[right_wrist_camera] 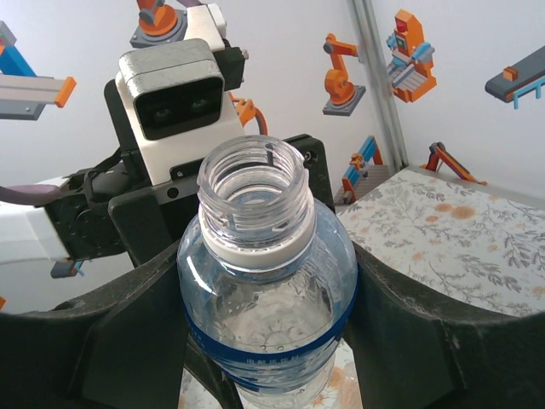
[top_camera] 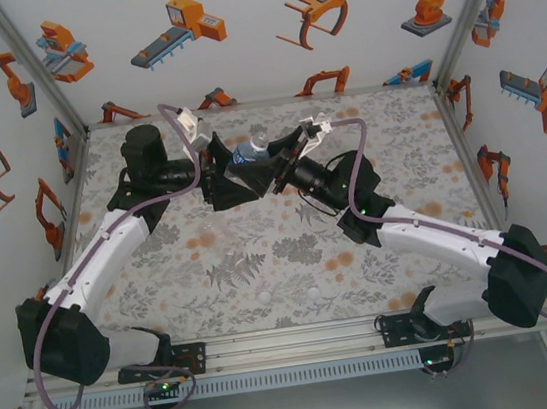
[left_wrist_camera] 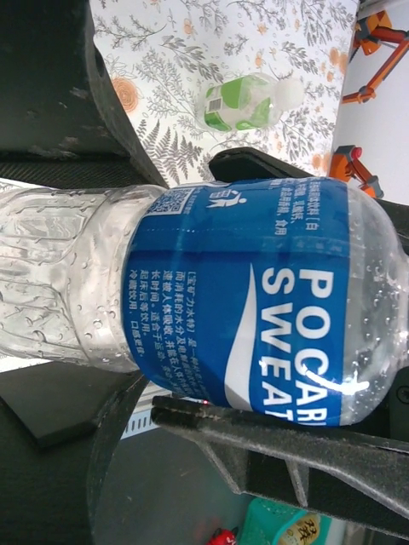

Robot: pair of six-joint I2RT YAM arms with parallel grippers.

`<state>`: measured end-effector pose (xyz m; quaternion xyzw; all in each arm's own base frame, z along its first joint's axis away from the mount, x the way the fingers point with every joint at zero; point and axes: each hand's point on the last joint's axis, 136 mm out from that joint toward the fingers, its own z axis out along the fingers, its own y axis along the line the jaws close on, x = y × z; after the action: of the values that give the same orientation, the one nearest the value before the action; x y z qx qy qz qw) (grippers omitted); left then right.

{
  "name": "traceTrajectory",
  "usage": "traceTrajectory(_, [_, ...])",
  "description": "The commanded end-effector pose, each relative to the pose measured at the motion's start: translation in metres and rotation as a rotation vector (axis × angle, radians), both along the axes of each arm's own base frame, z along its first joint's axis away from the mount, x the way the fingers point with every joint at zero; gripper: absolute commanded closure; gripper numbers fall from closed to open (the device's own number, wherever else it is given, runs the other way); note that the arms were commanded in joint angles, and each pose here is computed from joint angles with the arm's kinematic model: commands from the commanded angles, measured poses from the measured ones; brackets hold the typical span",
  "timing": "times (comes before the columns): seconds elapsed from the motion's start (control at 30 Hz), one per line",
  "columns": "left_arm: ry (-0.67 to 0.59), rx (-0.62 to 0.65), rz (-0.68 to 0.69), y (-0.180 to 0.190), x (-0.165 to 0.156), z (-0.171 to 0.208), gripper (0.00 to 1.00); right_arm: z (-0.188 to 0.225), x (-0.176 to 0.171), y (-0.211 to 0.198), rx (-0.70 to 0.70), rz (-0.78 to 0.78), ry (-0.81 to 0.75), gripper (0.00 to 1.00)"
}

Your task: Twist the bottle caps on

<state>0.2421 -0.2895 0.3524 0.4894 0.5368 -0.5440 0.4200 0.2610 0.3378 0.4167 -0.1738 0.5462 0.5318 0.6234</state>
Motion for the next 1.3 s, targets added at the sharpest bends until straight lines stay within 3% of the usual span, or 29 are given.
traceTrajectory(0.0, [-0.026,-0.017,-0.013,0.001,-0.004,0.008,0.37,0.029,-0.012,-0.014,0.08,-0.025,-0.072,0.72])
traceTrajectory(0.23, [-0.033,-0.003,-0.019,0.001,-0.006,0.007,0.34,0.031,-0.012,-0.014,0.079,-0.025,-0.076,0.72])
traceTrajectory(0.47, [-0.034,-0.002,-0.02,0.001,-0.006,0.007,0.53,0.029,-0.012,-0.009,0.059,-0.006,-0.066,0.7])
traceTrajectory(0.53, [-0.036,-0.001,-0.019,0.001,-0.006,0.006,0.59,0.029,-0.012,-0.01,0.049,-0.009,-0.061,0.58])
traceTrajectory(0.6, [-0.037,0.002,-0.007,0.002,-0.004,0.006,0.64,0.027,-0.011,-0.013,0.025,-0.031,-0.051,0.38])
traceTrajectory(0.67, [-0.037,0.009,0.015,0.003,-0.001,0.005,0.69,0.026,-0.011,-0.018,-0.003,-0.06,-0.05,0.25])
traceTrajectory(0.77, [-0.037,0.022,0.064,0.006,0.008,0.004,0.8,0.026,-0.012,-0.03,-0.056,-0.107,-0.046,0.19])
traceTrajectory(0.9, [-0.032,0.043,0.117,0.011,0.017,0.002,1.0,0.018,-0.01,-0.048,-0.146,-0.187,0.01,0.19])
traceTrajectory(1.07, [-0.05,0.091,0.183,0.016,0.025,-0.003,1.0,-0.02,0.002,-0.076,-0.289,-0.327,0.196,0.25])
traceTrajectory(1.27, [-0.082,0.107,0.264,0.023,0.034,-0.003,1.0,-0.101,0.005,-0.103,-0.518,-0.441,0.468,0.35])
